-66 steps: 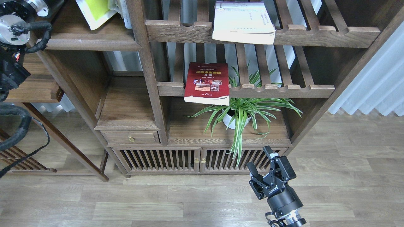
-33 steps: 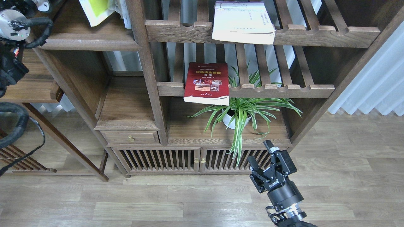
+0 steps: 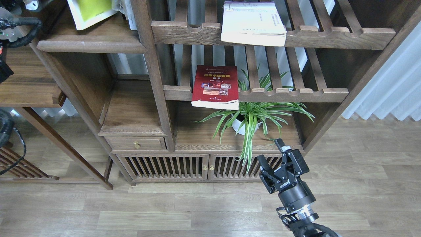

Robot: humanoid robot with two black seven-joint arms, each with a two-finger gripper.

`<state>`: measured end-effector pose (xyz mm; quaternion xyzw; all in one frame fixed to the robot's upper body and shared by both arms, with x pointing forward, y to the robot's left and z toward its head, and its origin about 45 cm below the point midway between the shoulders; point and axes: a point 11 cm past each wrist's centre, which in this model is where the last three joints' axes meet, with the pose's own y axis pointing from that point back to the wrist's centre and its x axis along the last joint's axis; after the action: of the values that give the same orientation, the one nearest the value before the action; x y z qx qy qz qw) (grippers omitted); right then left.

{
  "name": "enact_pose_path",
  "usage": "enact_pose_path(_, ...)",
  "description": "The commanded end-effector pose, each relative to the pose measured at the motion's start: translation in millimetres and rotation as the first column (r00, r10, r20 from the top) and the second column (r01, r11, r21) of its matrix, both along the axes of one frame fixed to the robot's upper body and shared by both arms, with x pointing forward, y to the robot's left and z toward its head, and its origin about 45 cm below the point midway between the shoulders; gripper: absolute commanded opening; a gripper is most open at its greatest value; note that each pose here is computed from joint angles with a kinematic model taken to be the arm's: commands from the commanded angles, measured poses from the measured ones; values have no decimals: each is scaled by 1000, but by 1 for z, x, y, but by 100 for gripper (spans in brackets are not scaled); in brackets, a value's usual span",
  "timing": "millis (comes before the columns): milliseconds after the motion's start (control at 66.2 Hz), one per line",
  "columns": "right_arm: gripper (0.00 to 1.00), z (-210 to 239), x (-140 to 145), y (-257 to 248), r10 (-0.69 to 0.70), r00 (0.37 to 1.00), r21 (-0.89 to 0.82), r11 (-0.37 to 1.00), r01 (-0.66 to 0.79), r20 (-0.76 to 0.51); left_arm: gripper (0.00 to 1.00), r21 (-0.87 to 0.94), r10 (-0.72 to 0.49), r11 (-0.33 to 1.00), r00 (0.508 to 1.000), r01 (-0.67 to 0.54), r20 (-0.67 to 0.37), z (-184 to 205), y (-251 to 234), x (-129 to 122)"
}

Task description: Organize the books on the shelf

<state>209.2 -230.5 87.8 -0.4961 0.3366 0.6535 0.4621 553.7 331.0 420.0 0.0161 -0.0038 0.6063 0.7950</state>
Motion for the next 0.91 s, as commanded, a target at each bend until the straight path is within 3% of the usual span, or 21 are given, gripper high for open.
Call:
enact_pose_path(0,98,0,0,0,-1,1000,2,1000,1,0,20,21,-8,1000,1000,8,7,6,-4,1)
enact_pose_path(377,98,1,2,-5,-6,1000,3,1000,6,0,29,-18,-20,1000,999,20,36,11,-11,2)
enact_pose_path(604,98,2,3,-5,-4,1000,1,1000,4,4,37,-189,-23,981,992,46,121,28,-17,2)
enact_pose_path(891,98,2,4,-4,-6,1000,4,1000,6,4,39,-350,-41,930,977,114,211,48,-31,0)
